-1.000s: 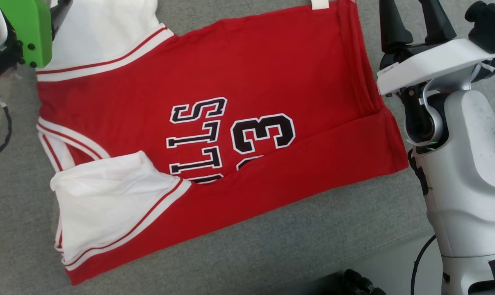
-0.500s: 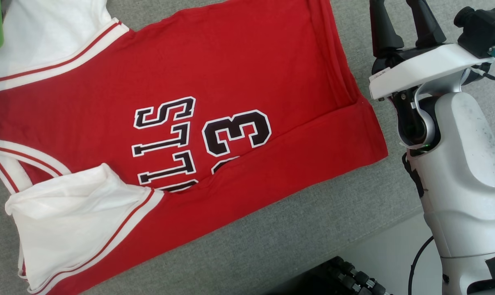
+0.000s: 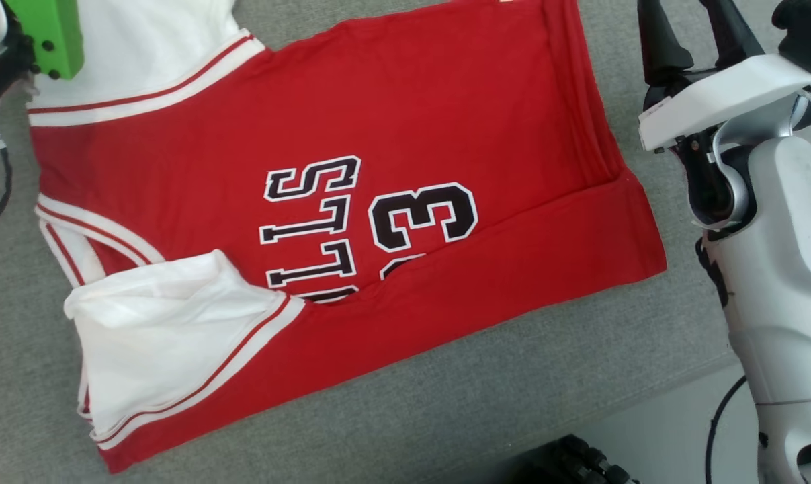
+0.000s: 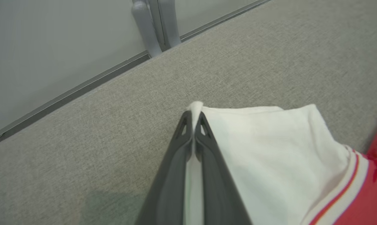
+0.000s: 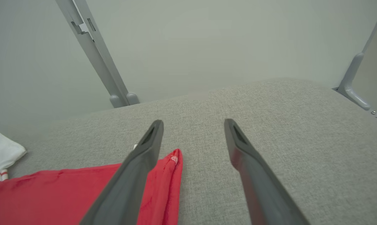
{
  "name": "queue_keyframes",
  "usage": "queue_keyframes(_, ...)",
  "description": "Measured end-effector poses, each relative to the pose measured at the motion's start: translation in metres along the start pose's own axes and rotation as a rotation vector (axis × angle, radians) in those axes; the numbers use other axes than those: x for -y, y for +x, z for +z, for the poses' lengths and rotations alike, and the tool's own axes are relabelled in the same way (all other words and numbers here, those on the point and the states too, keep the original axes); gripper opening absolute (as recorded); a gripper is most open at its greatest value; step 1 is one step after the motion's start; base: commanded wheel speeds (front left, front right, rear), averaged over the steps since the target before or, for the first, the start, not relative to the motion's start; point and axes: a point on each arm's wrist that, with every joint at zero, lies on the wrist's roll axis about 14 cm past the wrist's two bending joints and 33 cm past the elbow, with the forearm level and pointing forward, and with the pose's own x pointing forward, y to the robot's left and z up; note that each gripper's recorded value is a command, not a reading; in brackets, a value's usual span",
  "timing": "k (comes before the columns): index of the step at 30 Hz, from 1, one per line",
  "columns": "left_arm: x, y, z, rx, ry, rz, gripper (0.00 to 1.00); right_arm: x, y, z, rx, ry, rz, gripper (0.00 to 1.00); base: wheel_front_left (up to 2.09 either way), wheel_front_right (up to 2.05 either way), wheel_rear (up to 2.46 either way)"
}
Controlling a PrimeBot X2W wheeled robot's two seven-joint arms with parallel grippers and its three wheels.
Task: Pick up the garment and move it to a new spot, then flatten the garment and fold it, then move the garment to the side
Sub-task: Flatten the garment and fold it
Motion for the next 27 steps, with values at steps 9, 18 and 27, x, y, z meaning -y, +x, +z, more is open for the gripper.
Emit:
queue_keyframes(9,0.022,-0.050,0.022,0.172,0.008,-0.055,0.00,-0.006,0.017,-0.018,-0.199,-0.099,0.084,1.00,0.00,0.00,0.00)
queue_keyframes(18,0.037,-0.092,-0.001,0.177,0.045,-0.079,0.00,-0.009,0.029,-0.061,-0.440,-0.201,0.143,1.00,0.00,0.00,0.00)
queue_keyframes(27,0.033,-0.106,-0.014,0.173,0.032,-0.067,0.00,-0.020,0.041,-0.080,-0.498,-0.193,0.176,1.00,0.00,0.00,0.00)
